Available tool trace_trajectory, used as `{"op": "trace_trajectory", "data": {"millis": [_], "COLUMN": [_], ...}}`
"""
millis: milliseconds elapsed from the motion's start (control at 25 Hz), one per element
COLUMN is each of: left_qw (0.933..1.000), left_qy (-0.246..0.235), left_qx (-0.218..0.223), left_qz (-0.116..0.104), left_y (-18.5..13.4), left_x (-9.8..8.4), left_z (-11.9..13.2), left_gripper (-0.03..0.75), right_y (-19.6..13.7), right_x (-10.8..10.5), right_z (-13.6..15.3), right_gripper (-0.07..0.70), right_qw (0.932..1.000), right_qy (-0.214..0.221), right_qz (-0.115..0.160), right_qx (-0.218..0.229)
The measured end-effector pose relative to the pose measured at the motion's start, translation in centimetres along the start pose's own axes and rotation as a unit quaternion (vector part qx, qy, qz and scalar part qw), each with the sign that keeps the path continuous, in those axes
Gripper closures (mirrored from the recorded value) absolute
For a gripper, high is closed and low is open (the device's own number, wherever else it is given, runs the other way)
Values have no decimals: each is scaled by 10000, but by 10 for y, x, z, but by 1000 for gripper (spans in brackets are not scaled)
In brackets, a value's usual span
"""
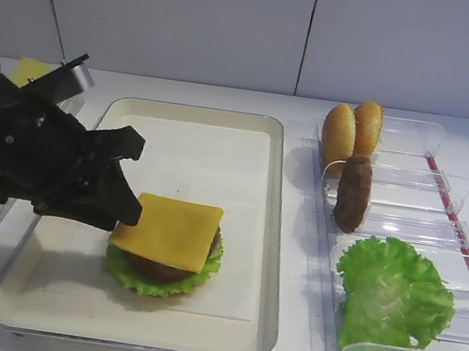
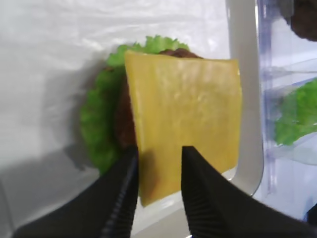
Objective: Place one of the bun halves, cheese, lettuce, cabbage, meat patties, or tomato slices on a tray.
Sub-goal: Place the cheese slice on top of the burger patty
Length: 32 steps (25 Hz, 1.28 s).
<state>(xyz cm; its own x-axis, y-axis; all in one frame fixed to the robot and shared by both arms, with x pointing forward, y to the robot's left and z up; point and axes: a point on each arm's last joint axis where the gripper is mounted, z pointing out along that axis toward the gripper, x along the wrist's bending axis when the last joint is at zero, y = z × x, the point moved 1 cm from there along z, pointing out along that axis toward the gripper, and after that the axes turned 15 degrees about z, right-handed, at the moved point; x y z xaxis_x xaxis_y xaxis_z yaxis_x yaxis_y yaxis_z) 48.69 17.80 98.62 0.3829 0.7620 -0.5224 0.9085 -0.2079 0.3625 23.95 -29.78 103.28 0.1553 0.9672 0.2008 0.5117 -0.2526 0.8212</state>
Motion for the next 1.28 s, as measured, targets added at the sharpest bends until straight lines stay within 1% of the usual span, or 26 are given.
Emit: {"op": "trace_trajectory", "data": {"millis": [80, 200, 280, 320, 440, 480, 560, 600, 720, 920, 1040, 1120, 1200, 1240, 1280], "left_qw": [9997, 9982, 9961, 9948, 9875, 9847, 9775, 9751, 9635, 9485, 9438, 9400, 9336, 9308, 9278], "left_qy": [170, 381, 553, 636, 1061, 1192, 1574, 1758, 2374, 2940, 3189, 3366, 3554, 3623, 3689], "left_qx": [174, 421, 594, 697, 1028, 1143, 1247, 1179, 951, 699, 412, 125, -224, -345, -460], "left_qz": [62, 217, 354, 383, 556, 563, 645, 670, 791, 952, 765, 541, 400, 332, 322], "left_y": [2, 6, 10, 13, 21, 23, 31, 37, 52, 54, 47, 40, 29, 22, 14], "left_x": [1, 0, 0, -1, -2, -2, -3, -4, -3, -4, 2, 8, 6, 5, 1], "left_z": [-4, -11, -19, -23, -39, -45, -60, -67, -87, -114, -141, -166, -191, -200, -208], "left_gripper": [489, 489, 489, 489, 489, 489, 489, 489, 489, 489, 487, 487, 487, 487, 487], "right_y": [0, 0, 0, 0, 0, 0, 0, 0, 0, 0, 0, 0, 0, 0, 0], "right_x": [0, 0, 0, 0, 0, 0, 0, 0, 0, 0, 0, 0, 0, 0, 0], "right_z": [0, 0, 0, 0, 0, 0, 0, 0, 0, 0, 0, 0, 0, 0, 0], "right_gripper": [428, 428, 428, 428, 428, 428, 428, 428, 428, 435, 435, 435, 442, 435, 435], "right_qw": [10000, 10000, 10000, 10000, 10000, 10000, 10000, 10000, 10000, 10000, 10000, 10000, 10000, 10000, 10000], "right_qy": [0, 0, 0, 0, 0, 0, 0, 0, 0, 0, 0, 0, 0, 0, 0], "right_qz": [0, 0, 0, 0, 0, 0, 0, 0, 0, 0, 0, 0, 0, 0, 0], "right_qx": [0, 0, 0, 0, 0, 0, 0, 0, 0, 0, 0, 0, 0, 0, 0]}}
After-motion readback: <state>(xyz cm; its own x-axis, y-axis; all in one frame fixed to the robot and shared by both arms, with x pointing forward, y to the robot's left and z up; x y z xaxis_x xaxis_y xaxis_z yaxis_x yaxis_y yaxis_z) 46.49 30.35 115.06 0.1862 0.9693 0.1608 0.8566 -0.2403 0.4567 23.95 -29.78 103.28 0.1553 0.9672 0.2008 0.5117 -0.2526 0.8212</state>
